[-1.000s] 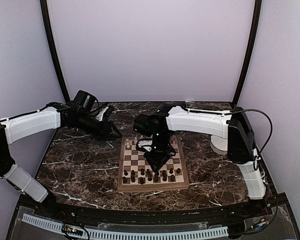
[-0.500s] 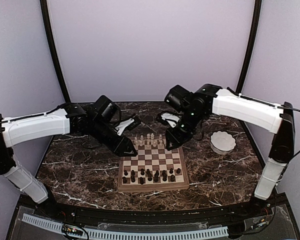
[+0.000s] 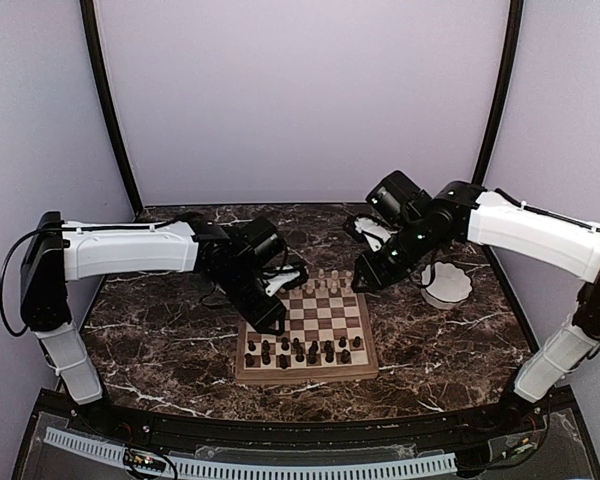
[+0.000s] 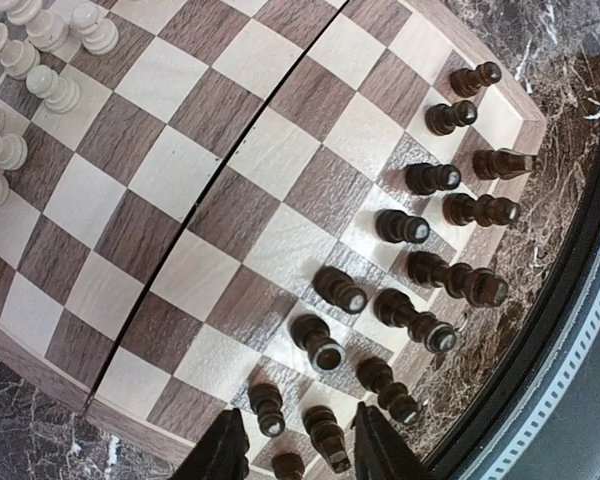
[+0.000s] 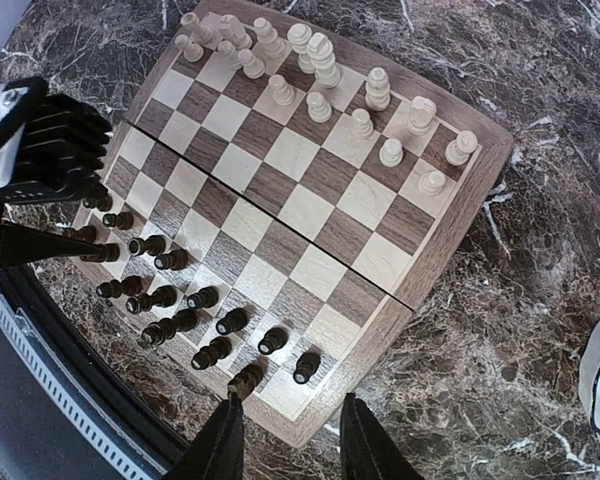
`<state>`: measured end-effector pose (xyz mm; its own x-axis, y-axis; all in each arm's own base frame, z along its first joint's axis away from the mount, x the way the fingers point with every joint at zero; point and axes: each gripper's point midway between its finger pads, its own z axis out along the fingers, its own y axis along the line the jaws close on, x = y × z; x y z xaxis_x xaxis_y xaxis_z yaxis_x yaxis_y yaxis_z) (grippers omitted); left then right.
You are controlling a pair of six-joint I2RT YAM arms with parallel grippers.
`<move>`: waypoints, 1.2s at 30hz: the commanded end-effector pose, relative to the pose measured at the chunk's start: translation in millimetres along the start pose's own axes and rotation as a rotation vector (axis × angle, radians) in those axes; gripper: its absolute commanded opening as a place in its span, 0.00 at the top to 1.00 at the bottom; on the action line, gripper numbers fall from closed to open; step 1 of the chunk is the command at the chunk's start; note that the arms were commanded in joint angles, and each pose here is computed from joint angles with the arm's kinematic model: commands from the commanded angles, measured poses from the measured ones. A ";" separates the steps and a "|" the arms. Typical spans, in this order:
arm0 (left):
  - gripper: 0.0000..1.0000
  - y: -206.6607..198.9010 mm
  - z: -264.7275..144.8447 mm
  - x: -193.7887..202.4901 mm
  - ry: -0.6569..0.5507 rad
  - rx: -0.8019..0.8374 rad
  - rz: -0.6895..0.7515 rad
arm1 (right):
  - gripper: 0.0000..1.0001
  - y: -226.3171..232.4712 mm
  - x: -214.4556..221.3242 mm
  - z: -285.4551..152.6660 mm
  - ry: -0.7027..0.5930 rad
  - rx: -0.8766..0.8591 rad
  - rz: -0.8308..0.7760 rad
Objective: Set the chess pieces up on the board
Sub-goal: Pick up the rook from f7.
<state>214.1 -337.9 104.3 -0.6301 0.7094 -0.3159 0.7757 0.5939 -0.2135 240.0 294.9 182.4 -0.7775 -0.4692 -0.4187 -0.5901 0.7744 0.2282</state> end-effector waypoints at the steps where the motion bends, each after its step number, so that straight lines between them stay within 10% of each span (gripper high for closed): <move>1: 0.60 -0.2 4.4 0.3 0.044 -0.027 0.013 | 0.65 -3.4 -8.3 -8.7 -0.074 0.007 0.022; 28: 0.90 -10.3 27.1 3.6 0.130 0.018 0.022 | 0.65 -18.9 0.9 -9.1 -0.083 0.051 0.038; 36: 0.92 -24.7 -36.6 -43.6 -0.070 0.013 0.005 | 0.65 -26.1 1.4 -15.9 -0.100 0.065 0.059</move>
<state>217.0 -357.4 92.5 -0.6279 0.7402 -0.2405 0.7783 0.5938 -0.2040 244.0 274.8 177.1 -0.7898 -0.4235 -0.4436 -0.5465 0.8142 0.1957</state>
